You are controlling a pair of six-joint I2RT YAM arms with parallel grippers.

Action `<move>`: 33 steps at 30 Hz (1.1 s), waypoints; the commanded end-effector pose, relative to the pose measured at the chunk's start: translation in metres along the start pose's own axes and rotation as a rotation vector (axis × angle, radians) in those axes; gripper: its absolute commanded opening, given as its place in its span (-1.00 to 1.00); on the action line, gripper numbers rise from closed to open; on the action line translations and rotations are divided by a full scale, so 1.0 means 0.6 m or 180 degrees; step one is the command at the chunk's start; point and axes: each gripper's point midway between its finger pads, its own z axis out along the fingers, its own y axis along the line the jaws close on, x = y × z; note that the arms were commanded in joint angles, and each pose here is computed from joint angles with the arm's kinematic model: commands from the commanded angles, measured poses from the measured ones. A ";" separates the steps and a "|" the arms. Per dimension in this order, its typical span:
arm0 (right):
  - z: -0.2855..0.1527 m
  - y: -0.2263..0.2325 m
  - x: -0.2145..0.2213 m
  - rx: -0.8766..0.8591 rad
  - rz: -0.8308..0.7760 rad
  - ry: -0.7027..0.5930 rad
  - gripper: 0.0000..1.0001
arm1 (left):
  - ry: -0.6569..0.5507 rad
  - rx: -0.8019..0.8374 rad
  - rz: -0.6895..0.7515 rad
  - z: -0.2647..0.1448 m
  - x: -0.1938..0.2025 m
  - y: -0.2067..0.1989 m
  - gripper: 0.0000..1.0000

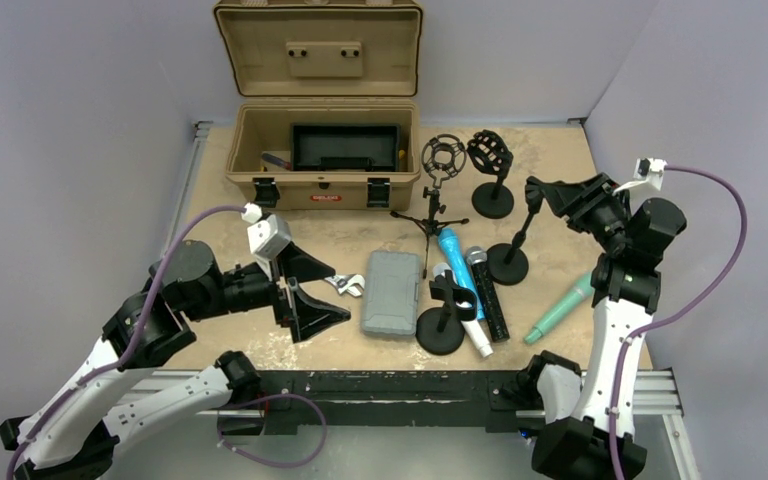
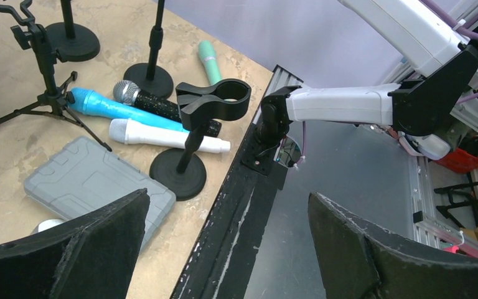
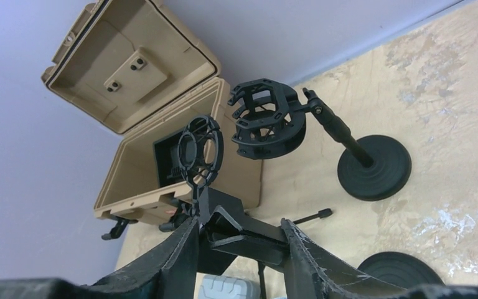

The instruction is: Remove the microphone from the stand

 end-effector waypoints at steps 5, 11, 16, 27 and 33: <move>0.004 -0.074 0.056 0.0440 0.0112 0.0183 -0.26 | -0.0055 0.0113 -0.0019 0.007 -0.013 -0.010 0.91; -0.011 -0.150 0.126 0.0954 0.0284 0.0382 -0.23 | -0.0035 0.0128 -0.0034 0.012 -0.013 -0.010 0.91; 0.003 -0.182 0.150 0.0991 0.0363 0.0376 -0.18 | -0.0007 0.0144 -0.0049 0.015 -0.013 -0.011 0.91; -0.014 -0.099 0.041 0.0783 -0.0228 0.0053 0.51 | -0.0092 -0.0038 -0.0025 0.006 -0.023 0.000 0.91; -0.029 -0.018 -0.014 0.0464 -0.0312 -0.0109 0.63 | -0.0167 -0.0183 -0.0042 0.005 -0.034 0.010 0.91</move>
